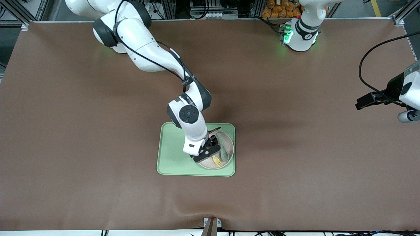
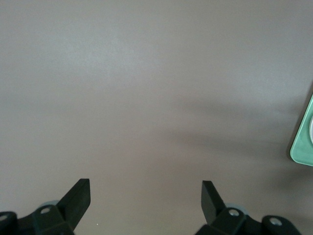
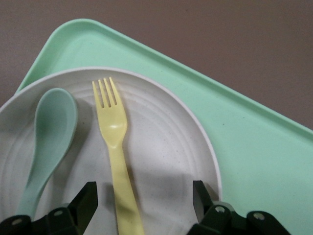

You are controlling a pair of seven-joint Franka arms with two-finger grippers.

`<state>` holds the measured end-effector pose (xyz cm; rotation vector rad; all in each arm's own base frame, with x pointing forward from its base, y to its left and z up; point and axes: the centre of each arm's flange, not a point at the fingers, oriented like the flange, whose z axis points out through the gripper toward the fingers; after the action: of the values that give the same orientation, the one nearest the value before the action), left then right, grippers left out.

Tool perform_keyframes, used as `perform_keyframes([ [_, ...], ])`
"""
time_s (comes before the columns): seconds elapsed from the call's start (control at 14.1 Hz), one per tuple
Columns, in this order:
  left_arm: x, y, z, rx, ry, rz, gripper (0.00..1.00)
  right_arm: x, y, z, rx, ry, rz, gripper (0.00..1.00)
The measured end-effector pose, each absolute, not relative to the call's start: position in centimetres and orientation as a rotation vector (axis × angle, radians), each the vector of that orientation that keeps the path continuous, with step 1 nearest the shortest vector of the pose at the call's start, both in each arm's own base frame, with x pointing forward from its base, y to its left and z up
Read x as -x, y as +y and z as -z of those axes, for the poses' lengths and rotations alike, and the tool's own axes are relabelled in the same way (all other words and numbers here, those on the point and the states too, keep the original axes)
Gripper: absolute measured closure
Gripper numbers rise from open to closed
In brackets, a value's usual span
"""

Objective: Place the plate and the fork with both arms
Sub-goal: 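Close the right gripper on the yellow fork handle, then lift the fork with the right gripper and carry it off the plate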

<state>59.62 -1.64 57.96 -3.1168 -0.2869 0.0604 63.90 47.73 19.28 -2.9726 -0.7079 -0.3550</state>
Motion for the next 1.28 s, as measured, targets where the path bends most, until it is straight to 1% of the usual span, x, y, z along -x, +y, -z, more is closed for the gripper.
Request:
perform_keyframes([
  [0.14,-59.6,-1.7,-58.0,3.117,-0.286,-0.061,0.00,-63.6,48.1,-19.0,2.973,-0.715,0.351,0.17],
  [0.21,-59.6,-1.7,-57.9,3.117,-0.286,-0.061,0.00,-63.4,48.3,-19.0,2.974,-0.719,0.351,0.23],
  [0.28,-59.6,-1.7,-57.9,3.117,-0.286,-0.062,0.00,-63.3,48.4,-18.9,2.975,-0.729,0.354,0.23],
  [0.36,-59.6,-1.7,-57.9,3.117,-0.286,-0.063,0.00,-63.2,48.5,-18.9,2.980,-0.743,0.359,0.30],
  [0.43,-59.6,-1.7,-57.8,3.117,-0.285,-0.065,0.00,-63.2,48.6,-18.9,2.983,-0.752,0.362,0.41],
  [0.5,-59.6,-1.7,-57.8,3.117,-0.285,-0.066,0.00,-63.1,48.6,-18.9,2.986,-0.759,0.364,0.41],
  [0.57,-59.6,-1.7,-57.7,3.116,-0.284,-0.068,0.00,-63.1,48.6,-18.9,2.986,-0.761,0.365,0.46],
  [0.64,-59.6,-1.7,-57.6,3.116,-0.284,-0.071,0.00,-63.1,48.7,-18.9,2.985,-0.762,0.367,0.54],
  [0.71,-59.6,-1.7,-57.6,3.116,-0.284,-0.072,0.00,-63.1,48.7,-19.0,2.985,-0.765,0.367,0.54],
  [0.78,-59.6,-1.7,-57.5,3.116,-0.284,-0.073,0.00,-63.1,48.8,-19.0,2.985,-0.766,0.368,0.60],
  [0.92,-59.6,-1.8,-57.5,3.116,-0.283,-0.074,0.00,-63.0,48.9,-19.1,2.992,-0.751,0.355,0.81],
  [1.07,-59.6,-1.8,-57.4,3.116,-0.283,-0.076,0.00,-62.9,48.8,-19.4,3.015,-0.727,0.312,0.81],
  [1.28,-59.6,-1.8,-57.3,3.116,-0.283,-0.078,0.00,-63.1,49.1,-21.3,3.029,-0.692,0.281,0.81],
])
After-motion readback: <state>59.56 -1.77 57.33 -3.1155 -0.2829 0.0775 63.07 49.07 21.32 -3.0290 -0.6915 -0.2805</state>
